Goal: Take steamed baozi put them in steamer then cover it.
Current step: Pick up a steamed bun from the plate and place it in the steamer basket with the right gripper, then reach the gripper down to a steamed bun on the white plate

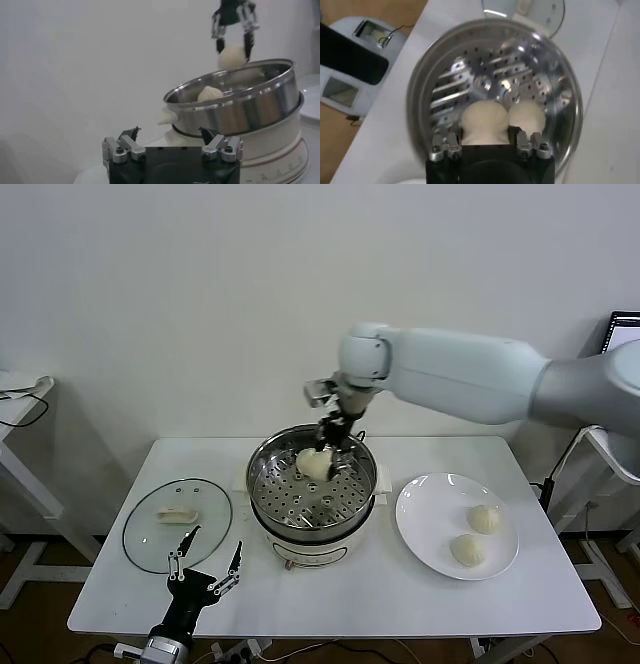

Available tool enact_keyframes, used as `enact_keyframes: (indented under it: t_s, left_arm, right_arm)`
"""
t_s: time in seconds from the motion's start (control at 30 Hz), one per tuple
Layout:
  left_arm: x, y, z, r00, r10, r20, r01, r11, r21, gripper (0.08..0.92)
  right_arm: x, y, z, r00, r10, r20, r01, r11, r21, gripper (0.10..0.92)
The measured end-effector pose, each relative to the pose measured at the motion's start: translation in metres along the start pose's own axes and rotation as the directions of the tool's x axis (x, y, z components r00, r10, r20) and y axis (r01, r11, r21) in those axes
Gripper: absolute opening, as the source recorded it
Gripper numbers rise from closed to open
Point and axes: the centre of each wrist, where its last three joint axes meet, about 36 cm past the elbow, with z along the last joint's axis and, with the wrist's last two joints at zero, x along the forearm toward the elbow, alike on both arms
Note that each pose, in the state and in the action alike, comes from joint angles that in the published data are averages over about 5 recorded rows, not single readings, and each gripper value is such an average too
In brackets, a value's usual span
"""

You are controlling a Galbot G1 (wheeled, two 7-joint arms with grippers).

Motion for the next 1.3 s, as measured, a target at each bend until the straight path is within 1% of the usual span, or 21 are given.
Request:
enact_keyframes:
  t_s: [0.23,0.33,0.47,0.6,0.7,0.83,1.0,1.13,1.3]
  left_arm:
    - [0.002,0.002,0.003,0.9999,-0.004,-0.01,0.004,1.0,-0.003,0.823]
    - [0.002,0.002,0.004,0.9999,-0.006,-0.011,0.006,1.0,-0.003,0.823]
    - [0.002,0.002,0.003,0.9999,-0.007,-0.01,0.007,1.0,-0.001,0.823]
    - [0.002,0.003,0.004,0.9999,-0.01,-0.011,0.01,1.0,-0.002,0.823]
    - [0.003,0.004,0.004,0.9999,-0.012,-0.011,0.012,1.0,-0.003,0.823]
    - [0.003,0.004,0.004,0.9998,-0.013,-0.012,0.013,1.0,-0.003,0.823]
    - [0.003,0.003,0.004,0.9999,-0.01,-0.011,0.01,1.0,0.0,0.823]
    - [0.001,0.001,0.003,1.0,-0.005,-0.009,0.005,1.0,0.002,0.823]
    - [0.0,-0.001,0.003,1.0,0.001,-0.007,-0.001,1.0,0.001,0.823]
  right_arm:
    - [-0.037,-0.008,-0.019,1.0,0.011,-0.001,-0.011,1.0,-0.009,0.612]
    - [-0.05,-0.009,-0.024,1.0,0.013,0.001,-0.013,1.0,-0.013,0.627]
    - [-0.061,-0.009,-0.026,1.0,0.016,0.003,-0.016,1.0,-0.016,0.693]
    - [-0.064,-0.008,-0.027,1.0,0.018,0.005,-0.018,1.0,-0.017,0.788]
    - [-0.062,-0.007,-0.026,1.0,0.018,0.005,-0.018,1.0,-0.012,0.818]
    - [-0.047,-0.003,-0.019,1.0,0.019,0.0,-0.019,1.0,0.004,0.822]
    - [-0.005,0.009,0.008,1.0,0.023,-0.008,-0.023,0.999,0.035,0.823]
    - [0.038,0.023,0.05,0.999,0.034,-0.019,-0.034,0.999,0.029,0.823]
    - [0.078,0.049,0.124,0.998,0.035,-0.044,-0.036,0.999,-0.029,0.823]
